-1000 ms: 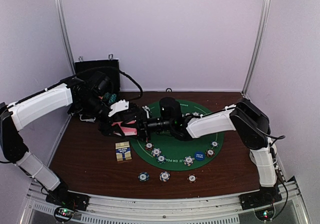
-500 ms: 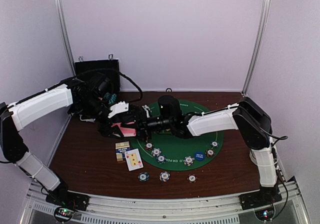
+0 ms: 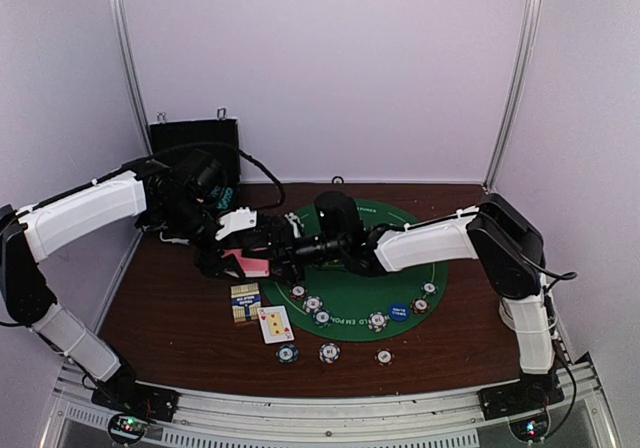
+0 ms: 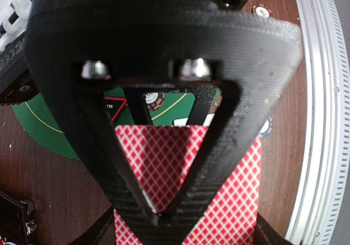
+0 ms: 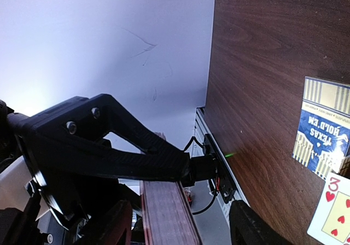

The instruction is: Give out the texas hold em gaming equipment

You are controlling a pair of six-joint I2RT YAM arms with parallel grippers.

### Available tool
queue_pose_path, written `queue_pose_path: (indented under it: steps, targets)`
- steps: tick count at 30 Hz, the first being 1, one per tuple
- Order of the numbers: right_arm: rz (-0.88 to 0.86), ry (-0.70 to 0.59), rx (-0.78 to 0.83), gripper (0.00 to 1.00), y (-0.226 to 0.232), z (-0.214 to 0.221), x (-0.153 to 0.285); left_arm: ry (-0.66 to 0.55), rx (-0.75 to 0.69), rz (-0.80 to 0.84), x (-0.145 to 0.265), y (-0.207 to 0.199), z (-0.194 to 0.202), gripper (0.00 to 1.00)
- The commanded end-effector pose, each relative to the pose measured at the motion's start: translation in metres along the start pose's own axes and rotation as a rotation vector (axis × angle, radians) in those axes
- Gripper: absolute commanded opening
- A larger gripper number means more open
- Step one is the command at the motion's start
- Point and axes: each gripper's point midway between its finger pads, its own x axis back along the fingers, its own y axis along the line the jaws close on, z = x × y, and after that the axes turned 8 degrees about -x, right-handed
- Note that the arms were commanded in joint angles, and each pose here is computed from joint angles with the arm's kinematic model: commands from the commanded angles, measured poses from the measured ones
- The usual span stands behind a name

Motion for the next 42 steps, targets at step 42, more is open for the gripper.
queue_pose_path:
  steps: [42]
  targets:
    - [0.185, -0.020, 0.076, 0.58, 0.001, 0.012, 0.028, -0.044, -0.029, -0.069, 0.019, 0.004, -0.010, 0.00]
